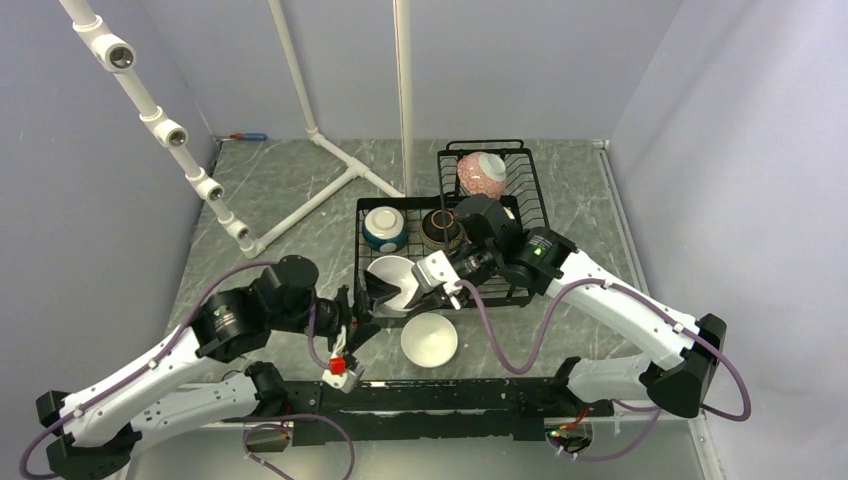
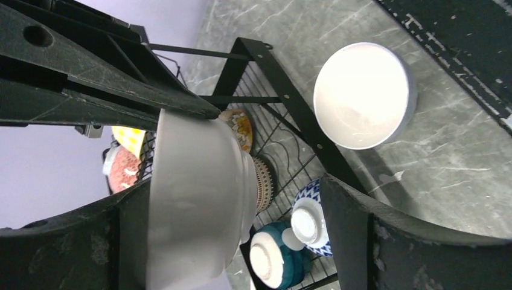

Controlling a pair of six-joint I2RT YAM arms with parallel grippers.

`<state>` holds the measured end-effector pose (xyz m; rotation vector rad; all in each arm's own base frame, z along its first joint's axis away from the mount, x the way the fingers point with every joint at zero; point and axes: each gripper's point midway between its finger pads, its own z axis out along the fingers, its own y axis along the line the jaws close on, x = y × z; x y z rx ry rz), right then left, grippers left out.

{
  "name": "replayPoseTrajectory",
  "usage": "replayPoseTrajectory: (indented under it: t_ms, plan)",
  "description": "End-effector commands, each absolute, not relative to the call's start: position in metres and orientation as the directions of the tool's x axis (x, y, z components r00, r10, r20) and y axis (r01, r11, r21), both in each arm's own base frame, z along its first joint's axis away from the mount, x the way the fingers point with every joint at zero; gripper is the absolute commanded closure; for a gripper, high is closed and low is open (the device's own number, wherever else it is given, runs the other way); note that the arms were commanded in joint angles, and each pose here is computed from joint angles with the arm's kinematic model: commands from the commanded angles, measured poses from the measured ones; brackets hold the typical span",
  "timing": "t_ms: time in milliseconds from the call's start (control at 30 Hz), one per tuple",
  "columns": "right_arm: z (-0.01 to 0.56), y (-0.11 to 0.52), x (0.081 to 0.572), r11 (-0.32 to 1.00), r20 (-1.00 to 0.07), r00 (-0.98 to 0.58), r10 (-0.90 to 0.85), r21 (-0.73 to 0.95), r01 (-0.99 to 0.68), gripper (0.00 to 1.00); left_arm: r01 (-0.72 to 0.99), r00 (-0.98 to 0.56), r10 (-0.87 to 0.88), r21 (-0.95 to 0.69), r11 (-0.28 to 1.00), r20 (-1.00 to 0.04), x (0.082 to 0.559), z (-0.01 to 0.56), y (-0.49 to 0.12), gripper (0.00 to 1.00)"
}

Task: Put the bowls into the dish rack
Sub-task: Turn the bowl upside down on the dish rack.

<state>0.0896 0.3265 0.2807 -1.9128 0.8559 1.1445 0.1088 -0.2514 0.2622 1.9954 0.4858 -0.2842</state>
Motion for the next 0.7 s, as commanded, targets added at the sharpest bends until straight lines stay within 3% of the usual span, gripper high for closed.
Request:
replayPoseTrajectory:
  t_ms: [0, 200, 467, 533, 567, 667]
  plan:
    - [0.315, 0.33, 0.084, -0.488, -0.91, 0.412, -0.038, -0.343, -0.802, 1.0, 0.401, 0.912, 0.21, 0.875, -0.272, -0.353, 0.121, 0.285, -0.258, 0.04]
    - [0.324, 0.331, 0.079, -0.491, -0.923, 0.385, 0.005, -0.338, -0.803, 1.0, 0.404, 0.906, 0.255, 0.872, -0.277, -0.338, 0.131, 0.284, -0.262, 0.04]
    - [0.326, 0.332, 0.078, -0.498, -0.938, 0.346, 0.003, -0.302, -0.813, 1.0, 0.287, 0.938, 0.265, 0.929, -0.232, -0.224, 0.141, 0.296, -0.263, 0.04]
    - [0.325, 0.331, 0.081, -0.49, -0.94, 0.342, 0.0, -0.299, -0.819, 1.0, 0.267, 0.939, 0.28, 0.936, -0.229, -0.2, 0.143, 0.301, -0.259, 0.37]
    - [0.325, 0.33, 0.082, -0.486, -0.941, 0.339, 0.0, -0.297, -0.822, 1.0, 0.27, 0.937, 0.286, 0.935, -0.23, -0.2, 0.144, 0.303, -0.258, 0.42]
    - [0.323, 0.33, 0.087, -0.469, -0.947, 0.322, 0.001, -0.284, -0.836, 1.0, 0.274, 0.933, 0.308, 0.924, -0.267, -0.188, 0.144, 0.299, -0.251, 0.44]
